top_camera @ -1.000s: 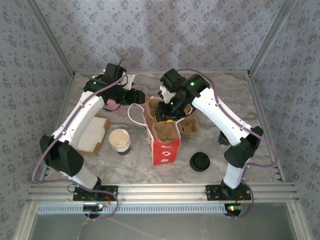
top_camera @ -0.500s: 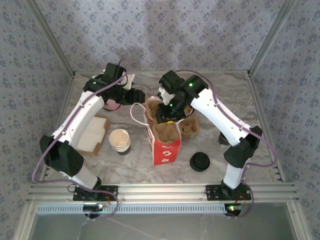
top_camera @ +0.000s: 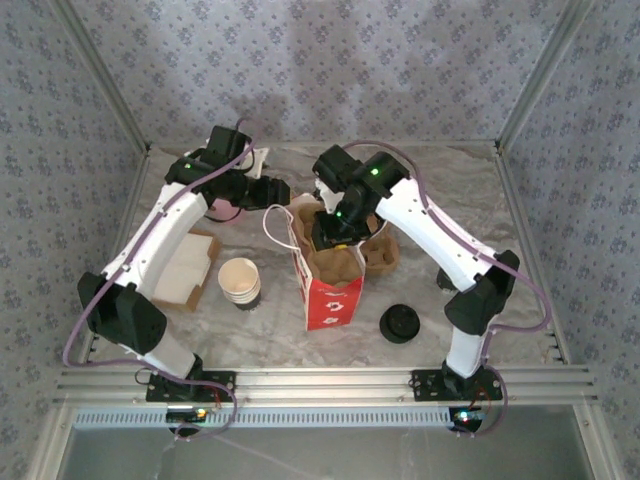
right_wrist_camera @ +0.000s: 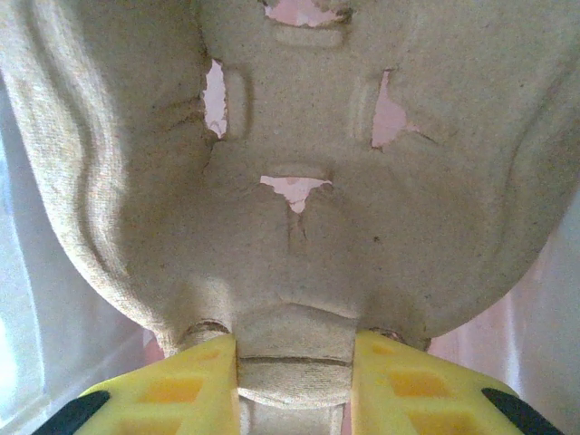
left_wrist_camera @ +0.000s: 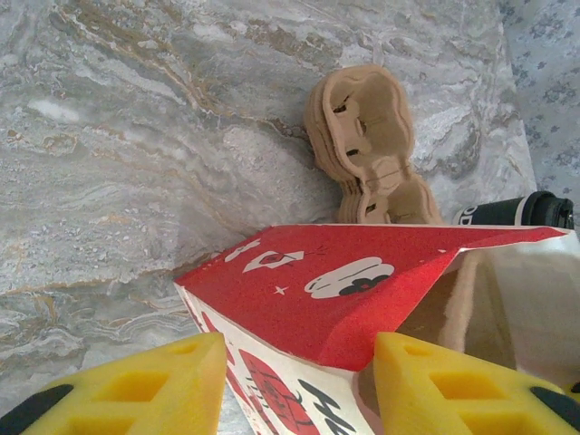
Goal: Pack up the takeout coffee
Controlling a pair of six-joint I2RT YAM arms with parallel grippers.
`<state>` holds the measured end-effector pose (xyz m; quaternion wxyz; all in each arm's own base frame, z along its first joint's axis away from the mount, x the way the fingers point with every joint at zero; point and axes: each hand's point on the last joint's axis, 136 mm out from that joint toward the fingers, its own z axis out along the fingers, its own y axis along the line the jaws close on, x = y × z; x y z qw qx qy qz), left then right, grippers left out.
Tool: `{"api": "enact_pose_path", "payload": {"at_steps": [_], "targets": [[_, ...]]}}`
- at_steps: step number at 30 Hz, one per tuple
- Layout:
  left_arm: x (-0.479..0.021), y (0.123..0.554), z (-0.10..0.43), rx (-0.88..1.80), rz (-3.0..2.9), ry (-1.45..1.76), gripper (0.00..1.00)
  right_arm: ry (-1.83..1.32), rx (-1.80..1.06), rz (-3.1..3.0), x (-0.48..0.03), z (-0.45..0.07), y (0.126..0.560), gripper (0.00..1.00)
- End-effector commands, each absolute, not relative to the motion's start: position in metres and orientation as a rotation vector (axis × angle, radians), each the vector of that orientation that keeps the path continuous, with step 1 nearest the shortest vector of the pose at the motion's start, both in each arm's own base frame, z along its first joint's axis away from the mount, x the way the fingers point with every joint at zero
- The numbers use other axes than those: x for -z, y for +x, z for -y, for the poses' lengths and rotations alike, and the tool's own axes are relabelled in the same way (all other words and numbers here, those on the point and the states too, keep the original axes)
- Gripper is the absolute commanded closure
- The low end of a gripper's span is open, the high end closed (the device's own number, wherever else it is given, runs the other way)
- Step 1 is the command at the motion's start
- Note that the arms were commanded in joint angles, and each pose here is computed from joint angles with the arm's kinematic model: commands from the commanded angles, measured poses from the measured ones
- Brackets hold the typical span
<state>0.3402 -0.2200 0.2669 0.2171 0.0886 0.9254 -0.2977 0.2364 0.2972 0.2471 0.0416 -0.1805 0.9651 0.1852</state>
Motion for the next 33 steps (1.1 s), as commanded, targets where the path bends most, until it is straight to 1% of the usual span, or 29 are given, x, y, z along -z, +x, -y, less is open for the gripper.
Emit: {"api": "enact_pose_path", "payload": {"at_steps": [1,9,20,33], "targets": [[-0.293,0.334,0.218,0.839,-2.494,0.242,0.52,-0.599,-0.479,-2.967,-0.246,-0.292,0.232,0.67],[-0.312,0.325,0.215,0.867,-2.435,0.232,0.43,-0.624,-0.428,-2.957,-0.249,-0.294,0.23,0.67],[-0.319,0.305,0.2,0.842,-2.396,0.193,0.42,-0.676,-0.249,-2.952,-0.241,-0.287,0.23,0.67],[-0.308,0.284,0.183,0.806,-2.396,0.138,0.42,-0.772,-0.098,-2.957,-0.227,-0.291,0.221,0.67]]}}
